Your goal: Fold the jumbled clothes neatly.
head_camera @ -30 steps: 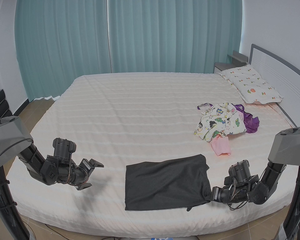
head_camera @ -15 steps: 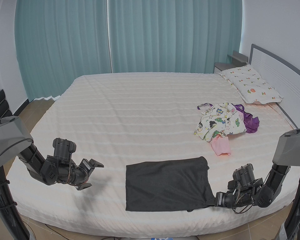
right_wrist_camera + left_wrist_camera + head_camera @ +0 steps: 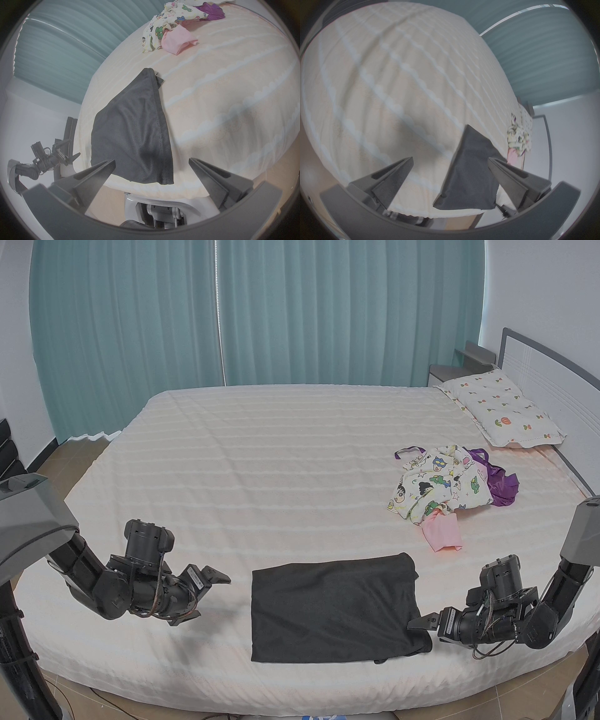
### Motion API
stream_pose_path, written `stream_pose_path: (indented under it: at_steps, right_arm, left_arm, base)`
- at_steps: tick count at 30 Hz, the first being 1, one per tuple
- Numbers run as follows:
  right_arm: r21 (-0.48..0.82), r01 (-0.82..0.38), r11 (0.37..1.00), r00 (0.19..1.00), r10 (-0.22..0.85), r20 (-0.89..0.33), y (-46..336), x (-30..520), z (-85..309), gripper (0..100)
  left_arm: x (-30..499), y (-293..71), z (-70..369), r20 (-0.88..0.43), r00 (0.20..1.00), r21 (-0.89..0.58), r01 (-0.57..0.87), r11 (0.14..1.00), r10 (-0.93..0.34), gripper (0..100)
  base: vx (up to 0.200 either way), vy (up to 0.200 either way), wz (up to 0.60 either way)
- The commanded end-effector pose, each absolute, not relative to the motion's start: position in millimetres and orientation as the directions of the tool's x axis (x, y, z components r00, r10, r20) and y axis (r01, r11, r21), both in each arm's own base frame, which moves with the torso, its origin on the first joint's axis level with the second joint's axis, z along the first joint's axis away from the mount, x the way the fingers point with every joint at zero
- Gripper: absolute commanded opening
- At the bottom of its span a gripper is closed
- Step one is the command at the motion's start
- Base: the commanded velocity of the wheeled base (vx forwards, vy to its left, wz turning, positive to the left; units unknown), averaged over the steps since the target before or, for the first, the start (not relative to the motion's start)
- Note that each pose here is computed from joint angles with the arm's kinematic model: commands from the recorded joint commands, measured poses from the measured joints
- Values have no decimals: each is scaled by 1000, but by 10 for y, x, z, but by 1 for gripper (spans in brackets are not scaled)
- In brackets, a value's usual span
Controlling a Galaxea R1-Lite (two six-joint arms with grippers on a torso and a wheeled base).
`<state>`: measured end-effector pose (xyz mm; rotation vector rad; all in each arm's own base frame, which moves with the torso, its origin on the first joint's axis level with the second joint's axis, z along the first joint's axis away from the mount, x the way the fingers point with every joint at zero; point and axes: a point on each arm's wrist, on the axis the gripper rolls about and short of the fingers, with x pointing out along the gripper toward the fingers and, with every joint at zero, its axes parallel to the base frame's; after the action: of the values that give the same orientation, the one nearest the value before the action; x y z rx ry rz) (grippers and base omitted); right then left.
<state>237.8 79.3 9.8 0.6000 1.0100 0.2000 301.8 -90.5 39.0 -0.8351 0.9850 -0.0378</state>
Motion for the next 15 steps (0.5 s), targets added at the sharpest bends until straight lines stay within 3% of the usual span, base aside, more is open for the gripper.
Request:
stream_pose_path:
  at_steps: [1,6,15]
  right_arm:
    - [563,133,816,517,427,-742,768,2357,72,100]
    - [567,122,814,525,432,-733,770,2312,80,100]
    - [584,95,806,560,442,-701,769,2297,38,100]
  left_arm:
    - [3018,-1099,421,-710,577,-590,-175,788,-403,100]
    - [3154,-1195,243,-728,556,-518,-64,853,-401,100]
    - [3306,-1419,81,-726,527,-502,31,864,-441,100]
  base:
    - [0,0,0]
    - [0,0,0]
    - [0,0,0]
